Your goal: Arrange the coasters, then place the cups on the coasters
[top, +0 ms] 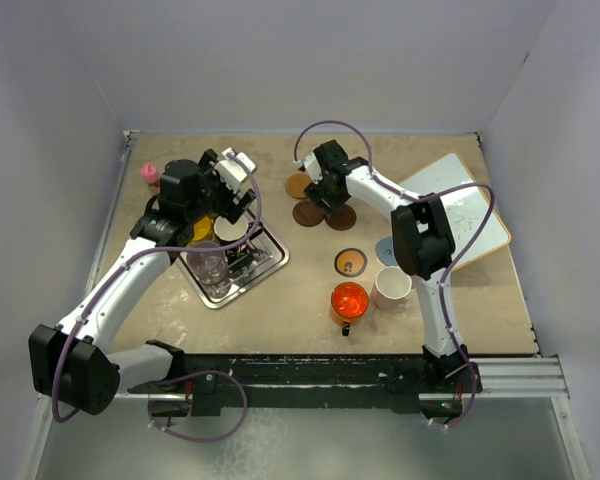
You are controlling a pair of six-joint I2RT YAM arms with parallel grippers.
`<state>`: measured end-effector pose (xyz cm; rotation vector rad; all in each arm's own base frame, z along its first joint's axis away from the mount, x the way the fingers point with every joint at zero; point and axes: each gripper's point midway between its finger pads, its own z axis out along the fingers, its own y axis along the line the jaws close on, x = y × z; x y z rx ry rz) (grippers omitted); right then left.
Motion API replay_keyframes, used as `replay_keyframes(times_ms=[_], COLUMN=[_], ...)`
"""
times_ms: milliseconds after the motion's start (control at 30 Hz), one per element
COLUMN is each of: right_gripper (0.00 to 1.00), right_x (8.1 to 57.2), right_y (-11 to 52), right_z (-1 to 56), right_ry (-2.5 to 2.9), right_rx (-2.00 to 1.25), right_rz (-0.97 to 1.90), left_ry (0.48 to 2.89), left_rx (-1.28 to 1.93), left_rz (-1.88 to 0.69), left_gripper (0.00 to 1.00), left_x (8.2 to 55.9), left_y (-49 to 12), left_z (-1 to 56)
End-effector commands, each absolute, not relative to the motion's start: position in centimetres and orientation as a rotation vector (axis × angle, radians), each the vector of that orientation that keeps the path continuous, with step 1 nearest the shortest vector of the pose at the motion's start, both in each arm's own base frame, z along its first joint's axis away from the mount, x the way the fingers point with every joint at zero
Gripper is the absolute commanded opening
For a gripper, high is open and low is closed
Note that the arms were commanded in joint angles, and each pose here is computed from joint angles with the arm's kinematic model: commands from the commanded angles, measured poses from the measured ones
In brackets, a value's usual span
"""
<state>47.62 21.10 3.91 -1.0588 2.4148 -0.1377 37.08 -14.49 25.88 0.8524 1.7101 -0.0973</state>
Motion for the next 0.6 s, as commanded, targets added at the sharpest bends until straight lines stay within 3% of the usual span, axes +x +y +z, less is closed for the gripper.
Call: replay_keyframes(times_ms=[0, 567], right_gripper=[0.73, 0.74], right_x=[45.3, 46.5], right_y=[23.3, 24.6], right_z=[3.6, 8.4], right_ry=[2.454, 2.33], right_rx=[-1.112, -1.082], right_rz=[-0.02, 0.013], left_ry=[1.633, 1.632], left_rx=[0.848, 0.838], left_rz=[-0.087, -0.084], left_gripper=[0.82, 0.82], left_x=[36.9, 37.0], left_y=[-14.4, -14.3], left_z=[27.9, 28.2])
